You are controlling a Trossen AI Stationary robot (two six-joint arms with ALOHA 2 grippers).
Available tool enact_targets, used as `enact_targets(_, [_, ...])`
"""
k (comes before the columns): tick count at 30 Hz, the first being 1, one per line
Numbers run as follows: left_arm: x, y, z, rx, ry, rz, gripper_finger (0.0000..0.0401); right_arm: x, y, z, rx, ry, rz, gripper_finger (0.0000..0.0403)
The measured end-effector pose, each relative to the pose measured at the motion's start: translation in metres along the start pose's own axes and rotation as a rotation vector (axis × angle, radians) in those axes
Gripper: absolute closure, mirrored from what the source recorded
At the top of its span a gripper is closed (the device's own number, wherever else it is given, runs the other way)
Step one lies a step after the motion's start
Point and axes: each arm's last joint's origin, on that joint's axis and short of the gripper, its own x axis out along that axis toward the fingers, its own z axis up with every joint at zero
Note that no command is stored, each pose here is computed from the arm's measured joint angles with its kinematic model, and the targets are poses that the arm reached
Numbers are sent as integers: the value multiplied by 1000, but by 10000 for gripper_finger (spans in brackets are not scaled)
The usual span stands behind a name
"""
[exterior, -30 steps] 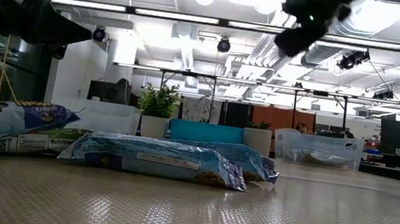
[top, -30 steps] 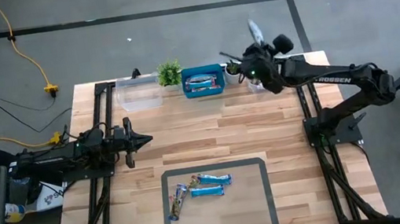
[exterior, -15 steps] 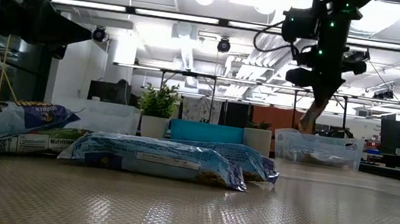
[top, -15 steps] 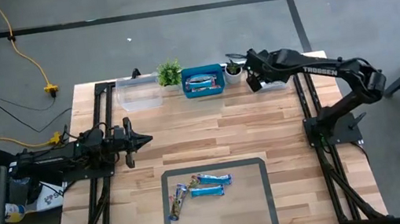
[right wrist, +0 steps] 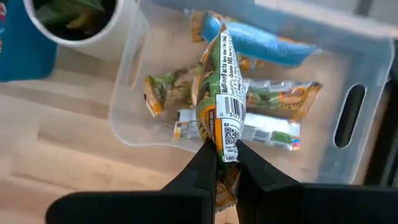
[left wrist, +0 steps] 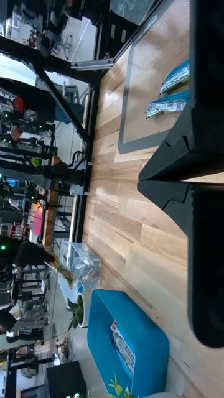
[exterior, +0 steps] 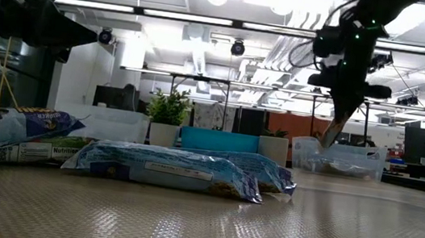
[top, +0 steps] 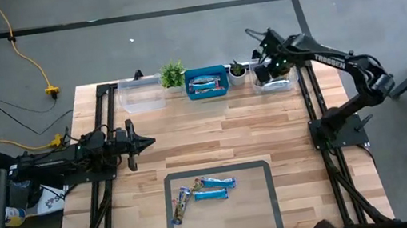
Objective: Pick and place Granola Bars by type
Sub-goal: Put the yellow granola bar into the right transparent bin
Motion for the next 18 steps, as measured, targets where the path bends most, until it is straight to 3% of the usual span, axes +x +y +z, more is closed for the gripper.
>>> enact_targets(8, [0,0,0,0,0,0,400,2,-33,19,131,36,234,386])
enact_targets(18, [0,0,0,0,0,0,400,26,-47,29,188,140,342,386])
